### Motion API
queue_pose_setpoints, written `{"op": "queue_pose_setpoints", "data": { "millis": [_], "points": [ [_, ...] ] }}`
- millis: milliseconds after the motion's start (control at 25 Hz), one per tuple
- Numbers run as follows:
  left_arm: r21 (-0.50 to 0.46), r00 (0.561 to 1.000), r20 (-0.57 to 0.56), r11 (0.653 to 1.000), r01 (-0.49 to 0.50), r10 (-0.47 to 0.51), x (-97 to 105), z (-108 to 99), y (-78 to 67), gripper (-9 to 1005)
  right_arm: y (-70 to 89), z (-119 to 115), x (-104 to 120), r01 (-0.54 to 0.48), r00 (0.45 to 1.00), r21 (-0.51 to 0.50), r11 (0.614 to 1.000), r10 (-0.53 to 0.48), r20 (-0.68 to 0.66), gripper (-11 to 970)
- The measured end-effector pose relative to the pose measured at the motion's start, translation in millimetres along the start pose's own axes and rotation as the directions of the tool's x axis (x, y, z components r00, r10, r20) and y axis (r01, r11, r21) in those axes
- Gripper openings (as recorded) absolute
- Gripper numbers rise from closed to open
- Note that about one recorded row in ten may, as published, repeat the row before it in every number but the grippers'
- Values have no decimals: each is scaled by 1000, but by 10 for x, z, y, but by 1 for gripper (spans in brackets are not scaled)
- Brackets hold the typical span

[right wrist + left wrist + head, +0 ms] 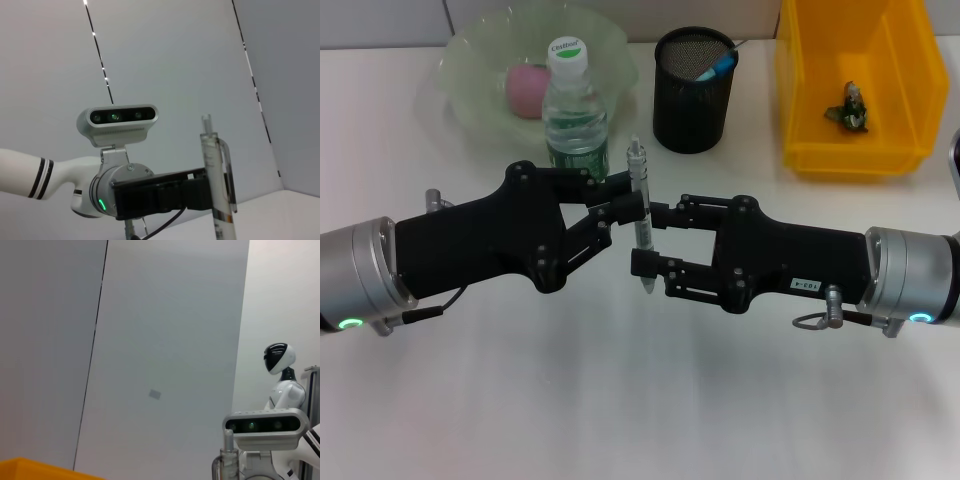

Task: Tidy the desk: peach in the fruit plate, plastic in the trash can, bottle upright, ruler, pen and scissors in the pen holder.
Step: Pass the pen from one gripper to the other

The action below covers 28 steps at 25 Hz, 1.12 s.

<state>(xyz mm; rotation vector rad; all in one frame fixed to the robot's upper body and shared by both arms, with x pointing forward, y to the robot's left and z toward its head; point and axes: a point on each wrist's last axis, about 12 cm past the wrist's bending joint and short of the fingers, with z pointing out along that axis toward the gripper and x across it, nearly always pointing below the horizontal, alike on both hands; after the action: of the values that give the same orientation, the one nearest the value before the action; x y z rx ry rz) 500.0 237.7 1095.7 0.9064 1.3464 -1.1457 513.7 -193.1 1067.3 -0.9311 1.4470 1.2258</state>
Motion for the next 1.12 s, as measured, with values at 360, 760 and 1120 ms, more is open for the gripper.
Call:
{"op": "queue_pose_setpoints", "data": {
  "millis": [360, 760, 1120],
  "points": [
    [10, 1000, 0, 1000, 2, -2, -6, 39, 15, 149, 8, 23, 9, -1, 1000, -11, 1000, 0, -10, 544],
    [10, 1000, -4, 1000, 6, -6, -4, 55, 28, 149, 6, 30, 17, 0, 1000, -10, 1000, 0, -14, 484],
    [8, 1000, -5, 1000, 11, -11, 6, 58, 30, 149, -1, 35, 22, 6, 1000, -4, 1000, -6, -17, 298]
  ]
}}
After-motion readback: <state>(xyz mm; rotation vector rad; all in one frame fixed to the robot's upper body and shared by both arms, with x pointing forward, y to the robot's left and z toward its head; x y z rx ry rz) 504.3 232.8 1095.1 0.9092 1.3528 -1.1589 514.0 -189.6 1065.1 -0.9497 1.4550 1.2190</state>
